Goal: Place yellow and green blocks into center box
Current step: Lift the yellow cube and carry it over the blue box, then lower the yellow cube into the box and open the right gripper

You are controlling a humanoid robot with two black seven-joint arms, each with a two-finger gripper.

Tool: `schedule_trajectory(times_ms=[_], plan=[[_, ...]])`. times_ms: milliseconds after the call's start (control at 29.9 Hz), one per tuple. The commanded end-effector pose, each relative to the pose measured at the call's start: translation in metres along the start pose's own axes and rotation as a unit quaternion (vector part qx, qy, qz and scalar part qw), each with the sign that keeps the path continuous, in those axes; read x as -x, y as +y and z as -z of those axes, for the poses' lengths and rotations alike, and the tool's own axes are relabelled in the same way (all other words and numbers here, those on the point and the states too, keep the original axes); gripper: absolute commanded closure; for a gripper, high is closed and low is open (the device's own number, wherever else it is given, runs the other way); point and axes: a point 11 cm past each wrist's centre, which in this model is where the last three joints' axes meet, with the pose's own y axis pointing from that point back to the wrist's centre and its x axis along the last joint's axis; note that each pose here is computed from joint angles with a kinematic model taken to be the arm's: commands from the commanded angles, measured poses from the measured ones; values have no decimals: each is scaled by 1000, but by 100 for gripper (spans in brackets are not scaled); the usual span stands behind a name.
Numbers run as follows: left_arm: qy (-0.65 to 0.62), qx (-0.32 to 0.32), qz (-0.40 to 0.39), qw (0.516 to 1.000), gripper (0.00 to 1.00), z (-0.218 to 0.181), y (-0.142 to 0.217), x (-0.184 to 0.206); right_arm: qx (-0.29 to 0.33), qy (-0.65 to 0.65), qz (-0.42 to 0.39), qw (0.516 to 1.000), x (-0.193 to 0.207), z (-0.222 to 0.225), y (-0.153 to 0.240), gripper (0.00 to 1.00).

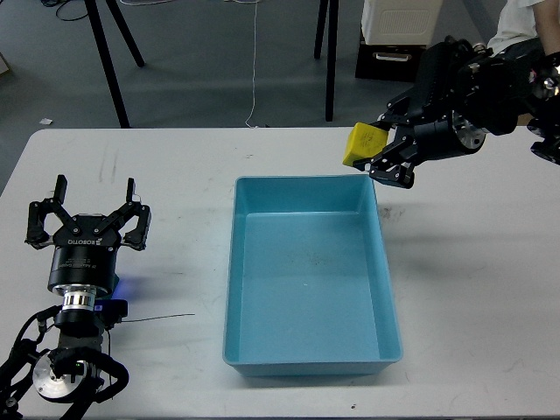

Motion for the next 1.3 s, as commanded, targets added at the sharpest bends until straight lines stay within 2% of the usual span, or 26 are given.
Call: schedule_trajectory(times_ms=[0, 334, 468, 535, 601, 635, 768, 1036, 1169, 1270], plan=[[0, 0, 2, 1000, 0, 0, -1, 1, -38, 20, 2, 999, -13, 24, -24, 98], [1, 1, 7, 1000, 0, 0, -4, 3, -136, 28, 33, 990, -4, 91, -74, 96], [0, 2, 7, 1000, 0, -1, -4, 4, -158, 18, 35, 987, 1, 109, -87, 90], [0, 2, 7, 1000, 0, -1, -4, 4, -159, 17, 37, 986, 2, 109, -88, 77], [0, 2, 7, 1000, 0, -1, -4, 4, -158, 15, 39, 986, 3, 109, -88, 50], [0, 2, 7, 1000, 0, -1, -4, 4, -157, 14, 41, 987, 4, 108, -88, 39], [0, 2, 7, 1000, 0, -1, -4, 4, -155, -15, 55, 986, 15, 106, -88, 5], [-25, -3, 13, 1000, 0, -6, -17, 5, -142, -79, 20, 986, 10, 88, -74, 3], [-95, -14, 33, 995, 0, -32, -30, 11, -112, -164, -47, 979, -2, 56, -49, 3], [-165, -25, 58, 984, 0, -52, -44, 21, -110, -236, -126, 957, -25, 41, -37, 2]])
